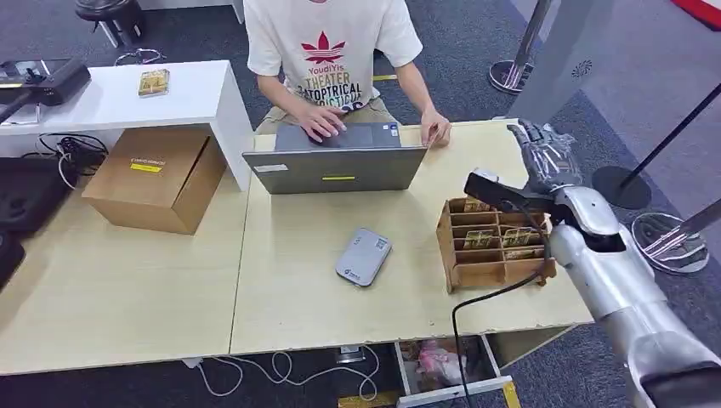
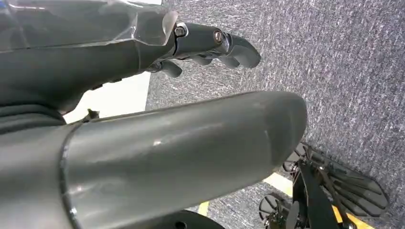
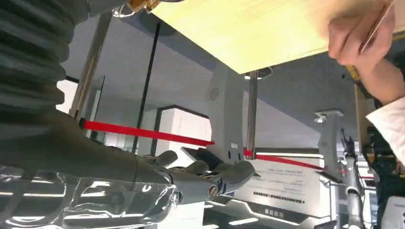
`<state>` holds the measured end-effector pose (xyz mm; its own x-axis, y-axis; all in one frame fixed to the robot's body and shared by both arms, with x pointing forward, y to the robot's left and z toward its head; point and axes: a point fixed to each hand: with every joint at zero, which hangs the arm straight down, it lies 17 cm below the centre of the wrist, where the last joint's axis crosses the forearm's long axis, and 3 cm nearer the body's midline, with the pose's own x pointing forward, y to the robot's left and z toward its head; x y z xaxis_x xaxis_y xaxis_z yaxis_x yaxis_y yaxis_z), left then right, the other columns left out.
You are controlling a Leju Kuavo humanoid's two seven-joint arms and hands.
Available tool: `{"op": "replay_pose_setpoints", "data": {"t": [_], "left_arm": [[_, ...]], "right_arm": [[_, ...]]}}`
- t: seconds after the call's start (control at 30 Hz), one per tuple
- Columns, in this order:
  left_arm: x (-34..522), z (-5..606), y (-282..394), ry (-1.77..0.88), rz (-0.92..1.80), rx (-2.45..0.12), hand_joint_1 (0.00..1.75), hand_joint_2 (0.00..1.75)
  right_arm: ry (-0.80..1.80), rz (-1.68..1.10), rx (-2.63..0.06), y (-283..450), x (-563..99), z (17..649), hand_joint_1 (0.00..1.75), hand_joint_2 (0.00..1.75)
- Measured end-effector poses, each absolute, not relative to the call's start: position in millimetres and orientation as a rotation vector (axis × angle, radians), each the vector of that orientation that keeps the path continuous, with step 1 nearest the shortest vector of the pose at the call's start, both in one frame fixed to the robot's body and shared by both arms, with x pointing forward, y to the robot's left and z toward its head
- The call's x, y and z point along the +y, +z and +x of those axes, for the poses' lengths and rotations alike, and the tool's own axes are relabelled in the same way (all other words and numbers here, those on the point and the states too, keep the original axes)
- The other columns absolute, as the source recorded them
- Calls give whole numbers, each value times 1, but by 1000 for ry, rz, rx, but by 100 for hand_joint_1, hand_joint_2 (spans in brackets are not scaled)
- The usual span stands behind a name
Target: Pass the card to the sensor for recognition and then transmit it.
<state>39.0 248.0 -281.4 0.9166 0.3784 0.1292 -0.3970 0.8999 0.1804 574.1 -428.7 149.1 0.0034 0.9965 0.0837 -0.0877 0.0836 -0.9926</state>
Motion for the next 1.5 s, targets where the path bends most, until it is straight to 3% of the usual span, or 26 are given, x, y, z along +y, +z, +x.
{"op": "replay_pose_setpoints", "data": {"t": [1.5], "left_arm": [[252,41,-281,444,219,-72,0,0]], "right_arm": [[1235,-794,-1149,104,-333,594,0,175]]}}
